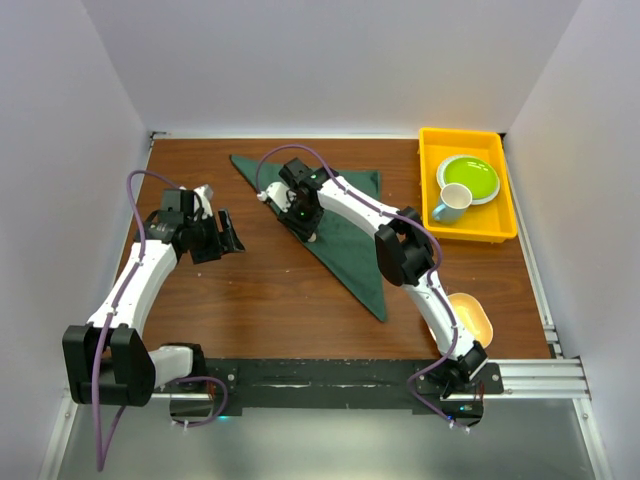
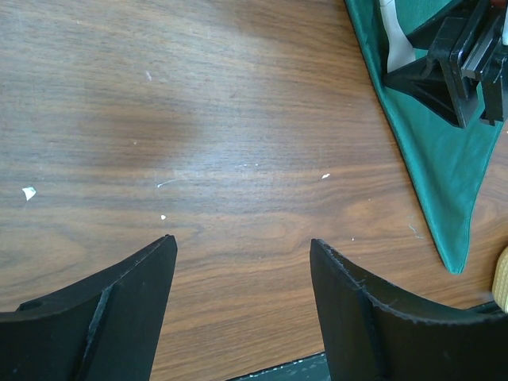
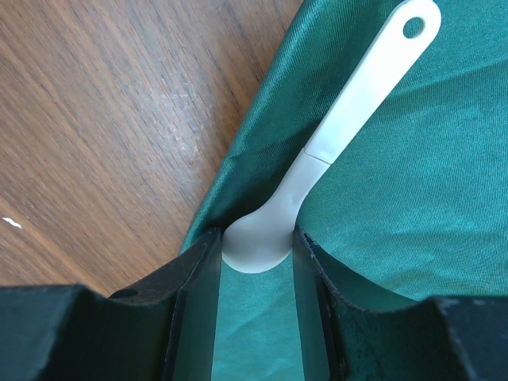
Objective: Fold the napkin, place the utensils inside, and roll it up
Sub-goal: Place the utensil onto the napkin
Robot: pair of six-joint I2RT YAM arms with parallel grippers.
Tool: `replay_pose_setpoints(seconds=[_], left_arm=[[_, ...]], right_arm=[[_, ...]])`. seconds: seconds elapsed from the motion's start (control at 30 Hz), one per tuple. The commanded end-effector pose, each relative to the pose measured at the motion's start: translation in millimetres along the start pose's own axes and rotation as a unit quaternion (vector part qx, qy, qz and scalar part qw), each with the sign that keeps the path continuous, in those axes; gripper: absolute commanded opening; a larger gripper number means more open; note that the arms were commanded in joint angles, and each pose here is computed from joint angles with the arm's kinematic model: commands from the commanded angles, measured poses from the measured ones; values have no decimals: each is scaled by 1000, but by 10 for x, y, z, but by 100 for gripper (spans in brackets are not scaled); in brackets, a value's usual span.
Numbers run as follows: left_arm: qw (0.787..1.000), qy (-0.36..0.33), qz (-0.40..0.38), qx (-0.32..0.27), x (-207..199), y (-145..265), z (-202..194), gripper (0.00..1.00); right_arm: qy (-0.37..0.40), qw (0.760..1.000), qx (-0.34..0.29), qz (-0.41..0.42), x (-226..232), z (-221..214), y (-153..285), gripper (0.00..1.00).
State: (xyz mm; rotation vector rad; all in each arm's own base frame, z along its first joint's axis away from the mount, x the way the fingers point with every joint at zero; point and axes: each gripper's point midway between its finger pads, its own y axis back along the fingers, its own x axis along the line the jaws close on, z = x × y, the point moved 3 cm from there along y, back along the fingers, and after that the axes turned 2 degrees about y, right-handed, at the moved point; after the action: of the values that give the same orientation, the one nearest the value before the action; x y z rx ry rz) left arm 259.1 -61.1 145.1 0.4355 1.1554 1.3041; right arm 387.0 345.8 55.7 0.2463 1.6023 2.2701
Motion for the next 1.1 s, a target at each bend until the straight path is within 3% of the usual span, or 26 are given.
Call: replay_pose_setpoints(seconds=[0.0,0.37,0.6,0.83,1.07], left_arm=[[1000,-10,-10,2,11,-18,-9,73],[1000,-11,-10,2,13,-13,-15,73],[1000,-12,-10,1,14,-13,-15,73],[1000,-10,-11,1,15,-11,-18,73],[1000,-5,-19,10,1,-30,-71,73]], right_arm=[[2,999,-40,-11,-40,220,177,0],[0,999,-42,-9,-45,235,96,1],[-3,999,-40,-5,-31,224,51,10],[-7,999,-39,-11,-46,219,56,30],[-8,998,-39,-40,-68,237,260,65]])
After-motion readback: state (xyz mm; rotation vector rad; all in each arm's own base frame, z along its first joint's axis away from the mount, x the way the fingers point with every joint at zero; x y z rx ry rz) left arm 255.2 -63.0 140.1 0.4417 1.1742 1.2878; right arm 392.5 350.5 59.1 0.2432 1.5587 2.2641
